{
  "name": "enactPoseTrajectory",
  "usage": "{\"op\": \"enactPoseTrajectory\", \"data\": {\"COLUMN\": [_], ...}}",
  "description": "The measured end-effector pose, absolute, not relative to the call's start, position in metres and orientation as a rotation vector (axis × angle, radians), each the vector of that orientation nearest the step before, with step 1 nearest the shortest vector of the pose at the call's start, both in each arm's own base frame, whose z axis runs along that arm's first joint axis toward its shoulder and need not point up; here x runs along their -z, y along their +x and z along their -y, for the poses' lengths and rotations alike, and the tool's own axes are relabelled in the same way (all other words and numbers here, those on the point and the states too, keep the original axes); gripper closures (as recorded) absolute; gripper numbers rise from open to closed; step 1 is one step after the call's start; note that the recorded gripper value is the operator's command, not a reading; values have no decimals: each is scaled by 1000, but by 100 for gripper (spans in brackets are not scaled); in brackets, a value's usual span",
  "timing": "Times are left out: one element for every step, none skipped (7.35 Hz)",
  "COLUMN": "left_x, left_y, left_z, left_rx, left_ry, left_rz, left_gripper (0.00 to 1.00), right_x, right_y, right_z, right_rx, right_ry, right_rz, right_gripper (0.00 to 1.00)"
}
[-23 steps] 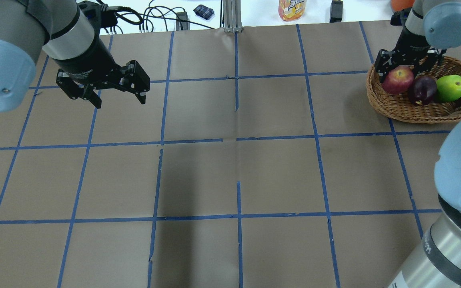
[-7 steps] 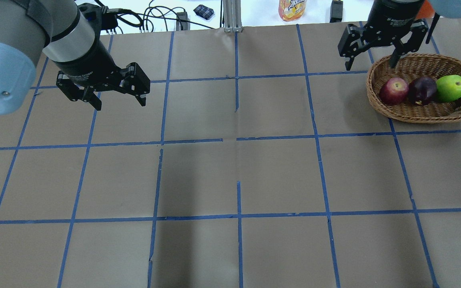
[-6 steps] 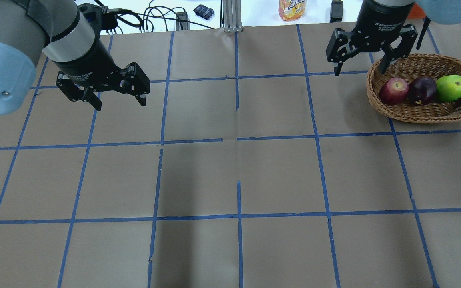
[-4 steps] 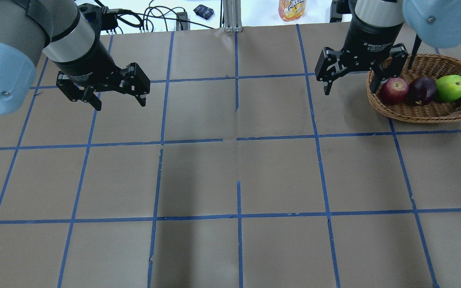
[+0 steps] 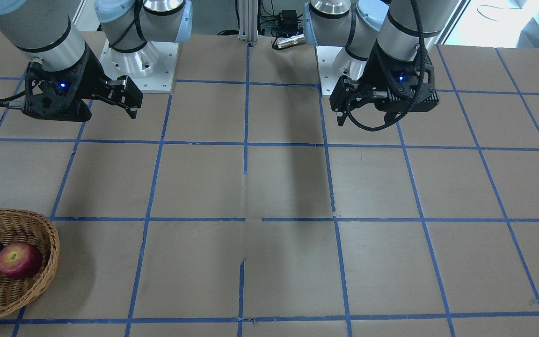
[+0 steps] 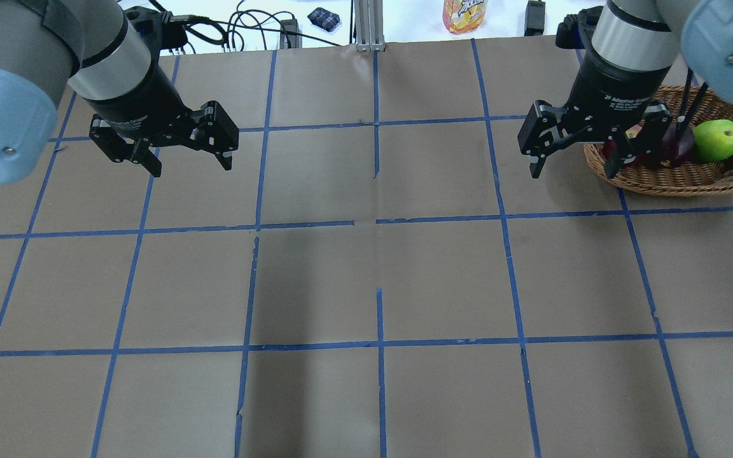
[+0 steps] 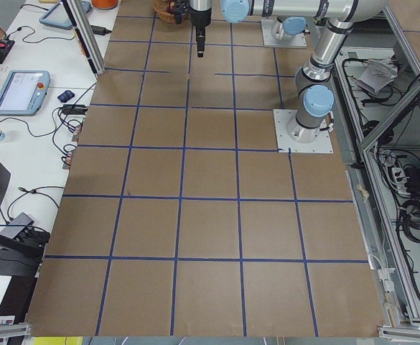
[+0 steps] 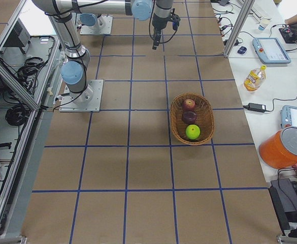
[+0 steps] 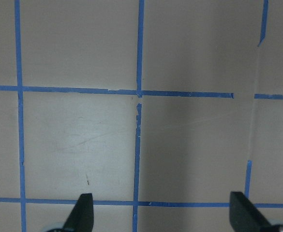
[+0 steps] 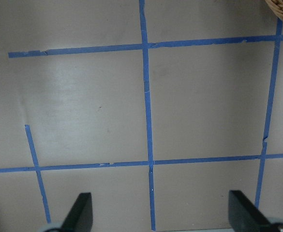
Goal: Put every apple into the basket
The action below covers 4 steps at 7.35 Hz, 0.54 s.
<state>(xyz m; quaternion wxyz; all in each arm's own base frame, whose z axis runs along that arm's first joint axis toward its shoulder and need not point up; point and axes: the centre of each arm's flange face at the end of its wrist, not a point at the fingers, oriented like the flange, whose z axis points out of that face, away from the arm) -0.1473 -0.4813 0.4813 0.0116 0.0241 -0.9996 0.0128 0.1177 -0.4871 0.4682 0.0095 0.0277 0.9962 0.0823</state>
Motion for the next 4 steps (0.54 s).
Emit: {"op": "enactPoseTrajectory", "data": {"left_x": [-481,-481,-481,-481], "left_y": [-147,-147,-147,-147], "left_z": [481,481,481,481], "left_rx": [-40,-40,-40,-41], "left_ry": [75,75,75,75], "left_rz": [3117,3117,3118,3118], "left_gripper": [0,0,0,0], "right_x": [-470,-471,-472,-473], "right_y": [117,117,118,117], "right_z": [484,483,482,482], "right_rx": [-255,-254,-254,-254], "right_ry": [98,101,100,101], "right_rz": [-3102,-3098,-3096,-3095], "right_gripper": [0,0,0,0]}}
